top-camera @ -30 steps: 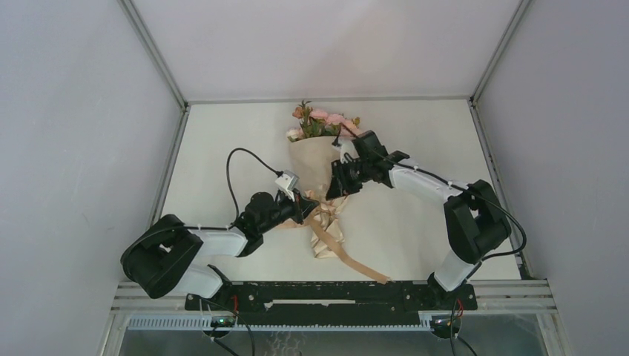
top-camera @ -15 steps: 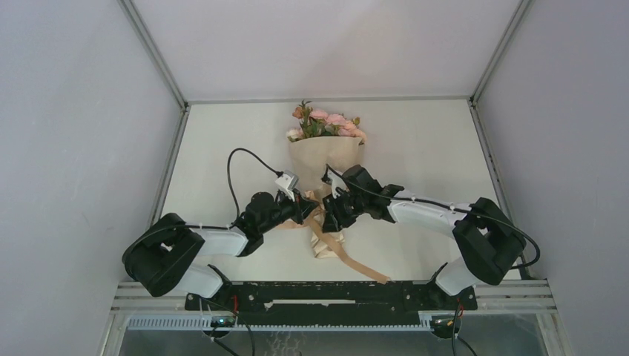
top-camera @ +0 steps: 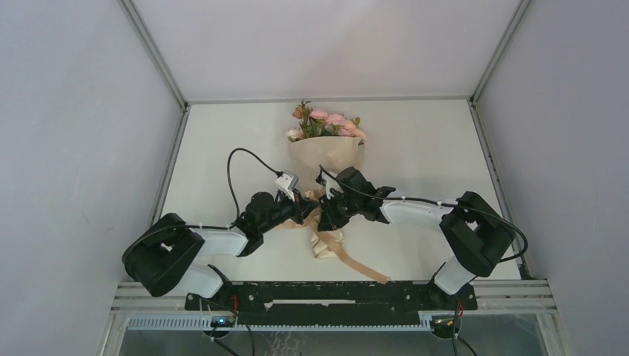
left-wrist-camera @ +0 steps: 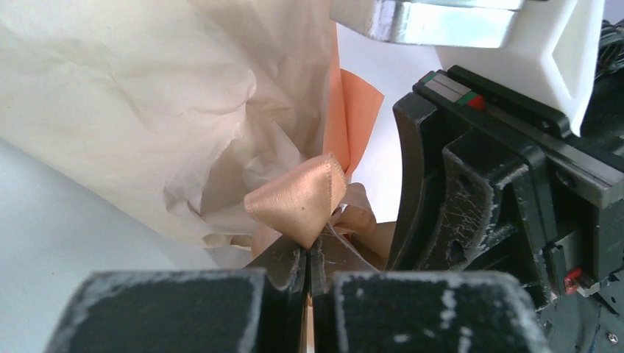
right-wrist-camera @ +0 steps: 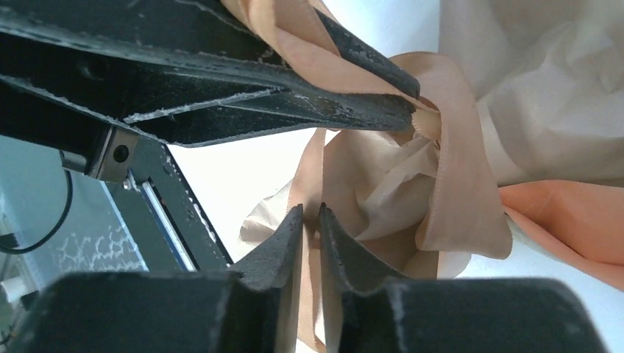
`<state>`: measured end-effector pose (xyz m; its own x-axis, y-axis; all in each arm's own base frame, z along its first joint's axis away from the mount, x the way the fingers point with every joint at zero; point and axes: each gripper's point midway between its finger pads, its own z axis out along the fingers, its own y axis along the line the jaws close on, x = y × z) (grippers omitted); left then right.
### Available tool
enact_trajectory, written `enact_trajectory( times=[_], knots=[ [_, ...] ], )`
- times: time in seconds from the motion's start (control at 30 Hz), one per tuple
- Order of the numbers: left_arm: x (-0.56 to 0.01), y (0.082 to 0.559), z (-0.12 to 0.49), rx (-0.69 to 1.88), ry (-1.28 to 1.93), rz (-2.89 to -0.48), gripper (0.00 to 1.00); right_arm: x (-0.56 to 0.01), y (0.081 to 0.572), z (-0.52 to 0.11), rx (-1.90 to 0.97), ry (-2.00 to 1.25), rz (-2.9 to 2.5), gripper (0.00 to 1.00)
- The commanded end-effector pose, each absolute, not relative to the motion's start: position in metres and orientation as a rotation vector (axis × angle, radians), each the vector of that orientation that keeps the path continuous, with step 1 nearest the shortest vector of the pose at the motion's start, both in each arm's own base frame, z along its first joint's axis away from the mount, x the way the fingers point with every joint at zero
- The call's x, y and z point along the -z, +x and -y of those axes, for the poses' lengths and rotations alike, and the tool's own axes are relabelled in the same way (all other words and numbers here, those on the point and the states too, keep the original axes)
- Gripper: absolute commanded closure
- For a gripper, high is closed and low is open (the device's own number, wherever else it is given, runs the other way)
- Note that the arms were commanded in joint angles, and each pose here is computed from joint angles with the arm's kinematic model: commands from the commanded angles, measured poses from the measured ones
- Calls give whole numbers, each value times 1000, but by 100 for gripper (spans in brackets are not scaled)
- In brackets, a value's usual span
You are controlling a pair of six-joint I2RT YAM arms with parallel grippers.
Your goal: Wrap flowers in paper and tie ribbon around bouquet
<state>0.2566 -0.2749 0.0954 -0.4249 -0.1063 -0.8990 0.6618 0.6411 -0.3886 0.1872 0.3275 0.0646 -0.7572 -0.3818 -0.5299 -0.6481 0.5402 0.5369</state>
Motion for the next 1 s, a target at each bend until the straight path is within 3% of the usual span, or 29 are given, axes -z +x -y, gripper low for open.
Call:
enact_trajectory(
  times=[0.0,0.07,0.27,0.4,0.77,0.97],
  knots=[
    [-123,271,281,939,409,-1740,100,-78,189,-340,-1124,-863,-2369,88],
    [-123,270,281,939,409,-1738,100,-82,191,-337,-1131,-842,-2375,100],
    [-125,267,280,949,427,-1718,100,-92,238,-300,-988,-464,-2439,100],
    [-125,267,281,952,432,-1714,100,-87,249,-297,-833,-402,-2422,100],
    [-124,265,281,955,440,-1713,100,-80,251,-315,-824,-367,-2450,100],
    [-125,265,281,955,441,-1710,100,-104,258,-318,-848,-423,-2412,78]
  ],
)
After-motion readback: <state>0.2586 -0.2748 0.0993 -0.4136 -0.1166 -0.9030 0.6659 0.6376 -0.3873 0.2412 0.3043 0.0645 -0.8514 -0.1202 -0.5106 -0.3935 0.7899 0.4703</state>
